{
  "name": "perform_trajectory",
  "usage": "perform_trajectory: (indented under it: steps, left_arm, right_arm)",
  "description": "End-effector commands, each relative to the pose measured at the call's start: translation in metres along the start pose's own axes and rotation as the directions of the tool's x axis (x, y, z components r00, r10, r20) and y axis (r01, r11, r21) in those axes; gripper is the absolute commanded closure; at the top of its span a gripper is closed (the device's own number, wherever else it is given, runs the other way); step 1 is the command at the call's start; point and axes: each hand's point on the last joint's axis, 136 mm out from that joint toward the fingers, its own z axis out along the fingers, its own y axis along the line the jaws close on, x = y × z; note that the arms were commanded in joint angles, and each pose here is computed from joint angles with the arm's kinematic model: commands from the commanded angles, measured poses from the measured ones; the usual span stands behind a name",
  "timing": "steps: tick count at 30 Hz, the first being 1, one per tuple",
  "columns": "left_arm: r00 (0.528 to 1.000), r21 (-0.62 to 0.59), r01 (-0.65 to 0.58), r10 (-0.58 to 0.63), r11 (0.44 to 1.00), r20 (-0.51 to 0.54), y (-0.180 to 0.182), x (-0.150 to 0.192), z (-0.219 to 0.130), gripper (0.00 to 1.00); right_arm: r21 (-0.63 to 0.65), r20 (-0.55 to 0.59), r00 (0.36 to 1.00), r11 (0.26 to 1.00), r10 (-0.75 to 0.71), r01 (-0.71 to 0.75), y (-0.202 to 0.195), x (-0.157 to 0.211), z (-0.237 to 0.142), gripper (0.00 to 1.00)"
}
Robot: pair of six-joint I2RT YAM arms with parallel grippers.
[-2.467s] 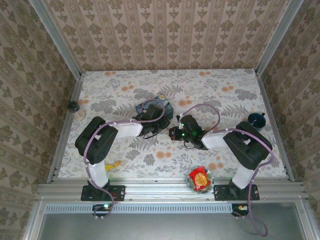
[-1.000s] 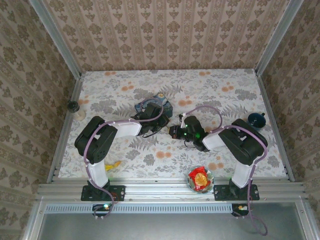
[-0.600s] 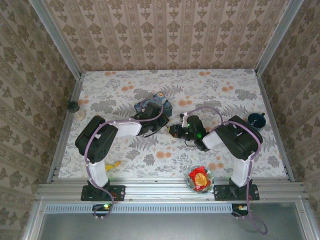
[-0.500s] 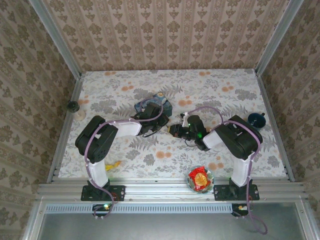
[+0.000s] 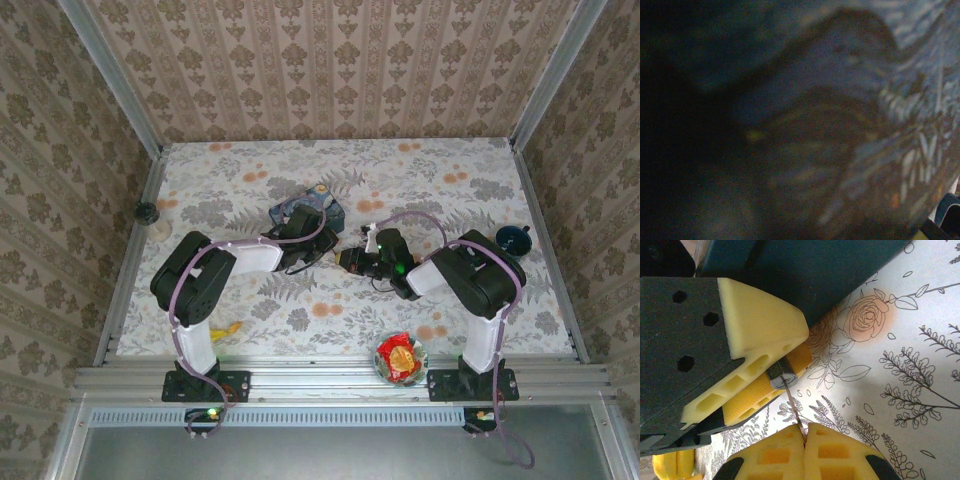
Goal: Unlock the padlock with the key
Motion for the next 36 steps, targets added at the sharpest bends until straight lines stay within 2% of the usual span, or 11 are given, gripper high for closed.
perform_trajectory:
  steps: [1, 15, 22, 36]
  left_arm:
    - [0.979, 0.003, 0.0, 0.001, 1.0, -0.206, 0.004, 0.053, 0.002, 0.9]
    - [0.972, 0.009, -0.004, 0.006, 1.0, -0.233, 0.003, 0.062, -0.003, 0.92]
    - [0.975, 0.02, -0.005, 0.009, 1.0, -0.224, 0.001, 0.06, -0.009, 0.92]
    - [0.976, 0.016, 0.024, -0.02, 1.0, -0.215, 0.001, 0.056, -0.006, 0.92]
  right_arm:
    - [-0.106, 0.147, 0.986, 0.99, -0.074, 0.09, 0.042, -0.049, 0.002, 1.0]
    - [-0.059, 0.161, 0.98, 0.99, -0.118, 0.129, 0.043, -0.064, 0.0, 1.0]
    - [0.02, 0.159, 0.982, 0.994, -0.105, 0.103, 0.027, -0.068, -0.004, 1.0]
    - [0.002, 0.136, 0.987, 0.996, -0.087, 0.087, 0.025, -0.062, 0.001, 1.0]
